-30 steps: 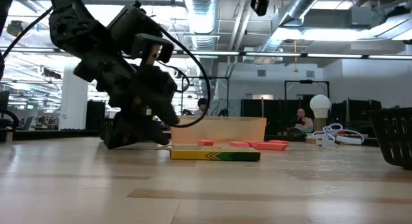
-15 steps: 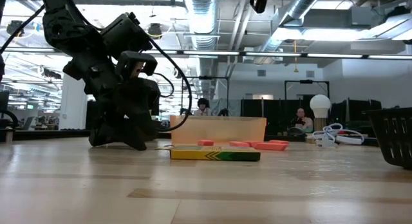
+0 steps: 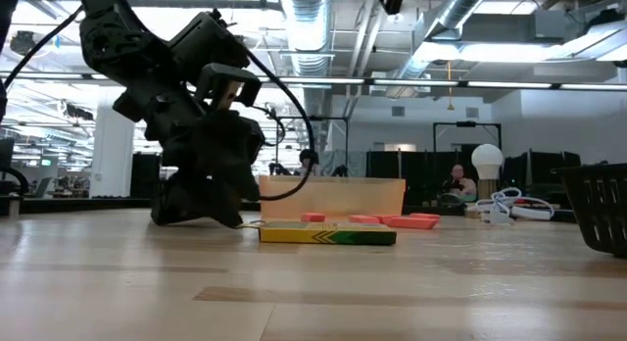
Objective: Pick & Place School Supplies
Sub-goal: Put the yellow crayon box into the orange bin
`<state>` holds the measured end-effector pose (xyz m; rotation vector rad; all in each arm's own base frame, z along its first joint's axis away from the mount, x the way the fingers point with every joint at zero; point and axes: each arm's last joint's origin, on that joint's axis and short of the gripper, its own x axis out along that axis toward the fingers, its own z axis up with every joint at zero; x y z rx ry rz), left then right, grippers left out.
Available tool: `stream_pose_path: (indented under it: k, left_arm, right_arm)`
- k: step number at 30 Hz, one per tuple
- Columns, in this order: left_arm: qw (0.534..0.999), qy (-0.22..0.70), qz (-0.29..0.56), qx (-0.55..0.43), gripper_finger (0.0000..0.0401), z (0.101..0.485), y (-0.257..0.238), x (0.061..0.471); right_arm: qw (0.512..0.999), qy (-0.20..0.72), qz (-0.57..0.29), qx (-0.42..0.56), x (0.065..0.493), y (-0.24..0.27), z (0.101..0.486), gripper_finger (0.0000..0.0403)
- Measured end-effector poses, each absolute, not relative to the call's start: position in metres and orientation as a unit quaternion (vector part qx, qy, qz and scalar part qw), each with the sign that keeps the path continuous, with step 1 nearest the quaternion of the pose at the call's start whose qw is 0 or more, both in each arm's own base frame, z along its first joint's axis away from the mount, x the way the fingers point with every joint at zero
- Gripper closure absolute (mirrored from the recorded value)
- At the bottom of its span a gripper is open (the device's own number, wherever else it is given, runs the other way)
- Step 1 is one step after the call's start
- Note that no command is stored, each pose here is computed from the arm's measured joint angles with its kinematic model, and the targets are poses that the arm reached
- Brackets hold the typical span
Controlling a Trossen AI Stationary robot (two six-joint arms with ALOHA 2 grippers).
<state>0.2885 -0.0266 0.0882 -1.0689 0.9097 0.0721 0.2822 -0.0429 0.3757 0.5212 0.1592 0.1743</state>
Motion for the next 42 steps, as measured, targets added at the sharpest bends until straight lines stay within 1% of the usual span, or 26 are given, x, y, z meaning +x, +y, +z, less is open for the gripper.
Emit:
stream_pose_path:
  k: [15, 20, 25, 27, 30, 33, 35, 38, 42]
  left_arm:
    - [0.770, 0.390, 0.036, -0.504, 0.0247, 0.089, -0.026, 0.301]
    - [0.772, 0.376, 0.034, -0.512, 0.0247, 0.088, -0.027, 0.321]
    - [0.768, 0.383, -0.001, -0.514, 0.0247, 0.085, -0.029, 0.341]
    - [0.773, 0.381, -0.003, -0.507, 0.0247, 0.088, -0.024, 0.342]
    - [0.797, 0.364, 0.003, -0.482, 0.0247, 0.101, -0.007, 0.338]
    - [0.820, 0.370, 0.037, -0.436, 0.0247, 0.112, 0.014, 0.329]
    - [0.832, 0.380, 0.042, -0.403, 0.0247, 0.120, 0.025, 0.323]
    - [0.831, 0.406, 0.010, -0.379, 0.0247, 0.116, 0.035, 0.318]
    - [0.826, 0.418, -0.090, -0.368, 0.0247, 0.110, 0.031, 0.324]
  right_arm:
    - [0.959, 0.072, 0.099, 0.255, 0.282, -0.042, 0.378, 0.0248]
    - [0.961, 0.060, 0.102, 0.251, 0.282, -0.042, 0.380, 0.0249]
    - [0.960, 0.057, 0.103, 0.254, 0.282, -0.043, 0.381, 0.0249]
    - [0.960, 0.057, 0.103, 0.254, 0.282, -0.043, 0.381, 0.0249]
    - [0.960, 0.055, 0.104, 0.253, 0.282, -0.043, 0.381, 0.0249]
    - [0.960, 0.054, 0.105, 0.253, 0.282, -0.043, 0.381, 0.0249]
    - [0.960, 0.053, 0.110, 0.252, 0.282, -0.043, 0.382, 0.0249]
    - [0.959, 0.053, 0.115, 0.252, 0.282, -0.042, 0.382, 0.0249]
    - [0.959, 0.053, 0.117, 0.252, 0.282, -0.042, 0.382, 0.0249]
